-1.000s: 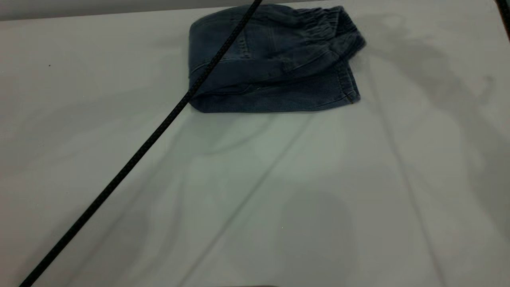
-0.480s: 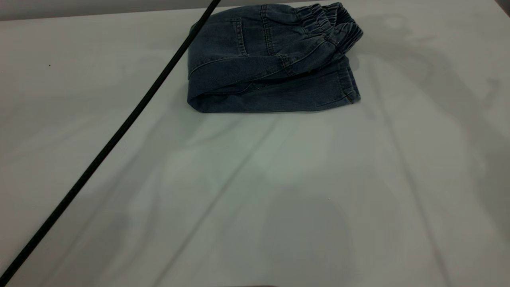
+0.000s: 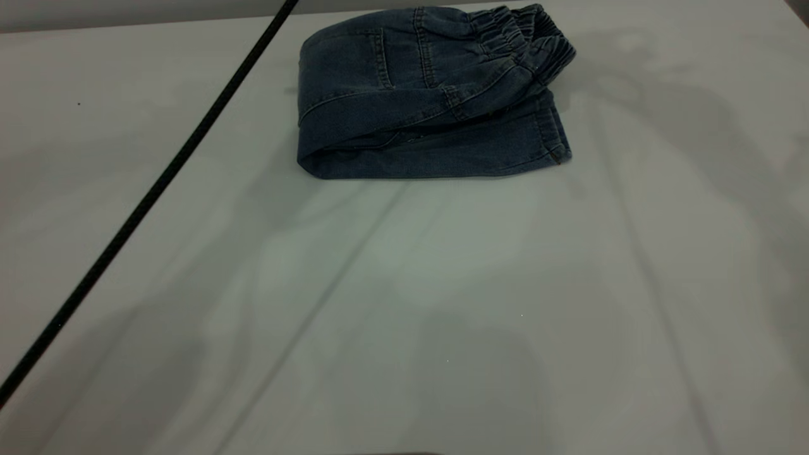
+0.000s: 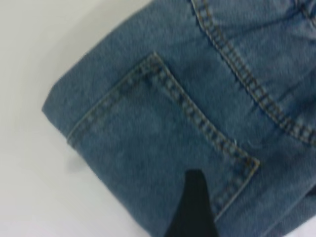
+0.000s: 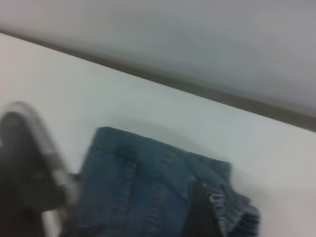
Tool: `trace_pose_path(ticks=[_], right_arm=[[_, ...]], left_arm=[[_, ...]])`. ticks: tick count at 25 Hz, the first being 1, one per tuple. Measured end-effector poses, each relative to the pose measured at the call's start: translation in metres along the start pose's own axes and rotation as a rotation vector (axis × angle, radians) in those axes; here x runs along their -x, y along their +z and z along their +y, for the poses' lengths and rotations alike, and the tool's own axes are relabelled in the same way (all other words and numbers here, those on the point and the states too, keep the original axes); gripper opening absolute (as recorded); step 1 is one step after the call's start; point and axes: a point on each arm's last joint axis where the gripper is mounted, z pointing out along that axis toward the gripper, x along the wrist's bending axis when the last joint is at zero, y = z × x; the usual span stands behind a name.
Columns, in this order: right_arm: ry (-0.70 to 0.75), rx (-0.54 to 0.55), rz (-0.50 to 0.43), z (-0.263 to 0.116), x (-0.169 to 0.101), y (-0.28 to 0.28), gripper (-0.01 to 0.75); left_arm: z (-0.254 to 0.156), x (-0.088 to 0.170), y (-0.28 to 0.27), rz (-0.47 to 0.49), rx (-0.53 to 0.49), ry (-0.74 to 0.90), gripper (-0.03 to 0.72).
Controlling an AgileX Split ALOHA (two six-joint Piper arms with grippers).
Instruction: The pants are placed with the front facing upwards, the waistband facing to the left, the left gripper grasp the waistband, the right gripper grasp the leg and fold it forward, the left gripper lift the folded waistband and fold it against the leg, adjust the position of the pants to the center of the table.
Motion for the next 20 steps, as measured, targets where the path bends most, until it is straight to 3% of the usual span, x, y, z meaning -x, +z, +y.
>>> trace_pose_path(ticks=[6,12,20], right_arm=[[0.018,0.007,0.065,0.001,-0.007,-0.001,0.447],[0.02,0.008,0.07,0.001,-0.007,-0.001,0.446],[0.015,0.006,0.054,0.001,-0.006,-0.001,0.446]], left_arm=[[-0.007,0.0,0.052,-0.017,0.044,-0.039,0.542],[-0.017,0.019,0.098,-0.03,0.123,0.014,0.542],[-0.038,0.026,0.133,-0.039,0.075,0.043,0.54]])
